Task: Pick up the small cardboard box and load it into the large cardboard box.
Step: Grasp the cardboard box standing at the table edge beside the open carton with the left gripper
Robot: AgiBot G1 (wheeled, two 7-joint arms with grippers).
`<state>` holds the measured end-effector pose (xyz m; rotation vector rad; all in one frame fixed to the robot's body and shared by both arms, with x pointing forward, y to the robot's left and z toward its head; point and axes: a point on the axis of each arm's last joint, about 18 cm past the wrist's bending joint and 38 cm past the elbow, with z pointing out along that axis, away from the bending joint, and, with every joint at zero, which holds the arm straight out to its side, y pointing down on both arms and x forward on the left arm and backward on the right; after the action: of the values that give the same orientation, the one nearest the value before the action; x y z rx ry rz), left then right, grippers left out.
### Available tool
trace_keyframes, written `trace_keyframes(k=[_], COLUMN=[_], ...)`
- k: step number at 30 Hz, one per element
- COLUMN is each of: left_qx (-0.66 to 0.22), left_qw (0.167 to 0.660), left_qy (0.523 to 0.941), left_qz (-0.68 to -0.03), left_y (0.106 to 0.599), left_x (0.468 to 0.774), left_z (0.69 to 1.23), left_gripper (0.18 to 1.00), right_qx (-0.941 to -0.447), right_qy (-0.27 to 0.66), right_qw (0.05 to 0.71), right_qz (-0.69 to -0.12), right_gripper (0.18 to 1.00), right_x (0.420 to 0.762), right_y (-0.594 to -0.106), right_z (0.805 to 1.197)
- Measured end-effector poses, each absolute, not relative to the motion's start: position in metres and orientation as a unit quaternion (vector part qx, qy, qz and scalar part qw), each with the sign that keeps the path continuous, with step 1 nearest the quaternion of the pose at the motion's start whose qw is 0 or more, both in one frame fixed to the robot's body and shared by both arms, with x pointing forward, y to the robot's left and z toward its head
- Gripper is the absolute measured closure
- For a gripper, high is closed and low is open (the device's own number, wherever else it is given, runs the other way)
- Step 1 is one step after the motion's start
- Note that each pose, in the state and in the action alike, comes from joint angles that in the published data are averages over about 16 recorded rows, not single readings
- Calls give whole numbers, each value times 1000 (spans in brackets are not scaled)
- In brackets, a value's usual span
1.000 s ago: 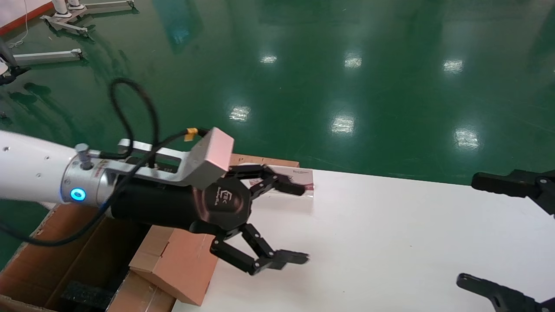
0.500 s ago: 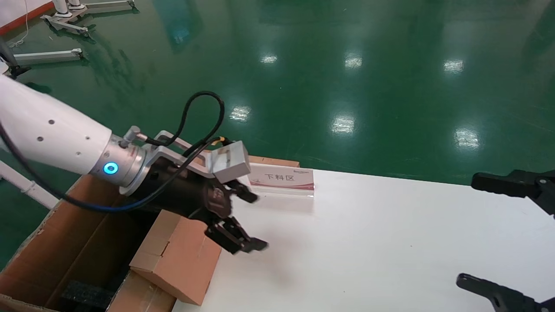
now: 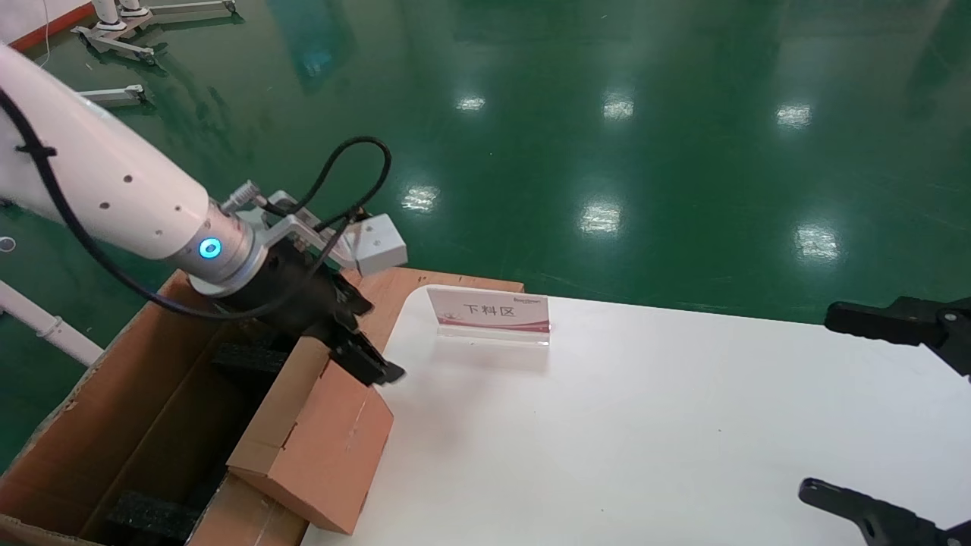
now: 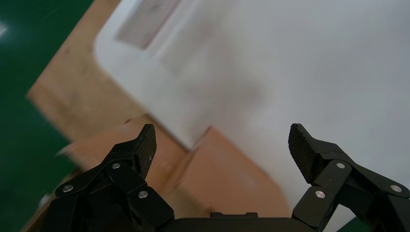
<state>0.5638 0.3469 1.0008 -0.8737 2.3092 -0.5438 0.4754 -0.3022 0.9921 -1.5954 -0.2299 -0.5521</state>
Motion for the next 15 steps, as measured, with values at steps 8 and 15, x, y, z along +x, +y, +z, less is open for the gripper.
trace_keyframes(k=[8, 15], left_qx=[-380, -418], left_qw=[314, 308], left_qy=[854, 842], left_qz=[-165, -146], left_y=[356, 363], left_x=[564, 560], left_z=[1008, 1007], left_gripper=[184, 184], right_qx=[-705, -705], right_qy=[-102, -102], right_qw=[659, 659], right_qz=[-244, -244], right_gripper=[178, 178], right_x=[475, 475], right_y=[-302, -302], right_z=[992, 992])
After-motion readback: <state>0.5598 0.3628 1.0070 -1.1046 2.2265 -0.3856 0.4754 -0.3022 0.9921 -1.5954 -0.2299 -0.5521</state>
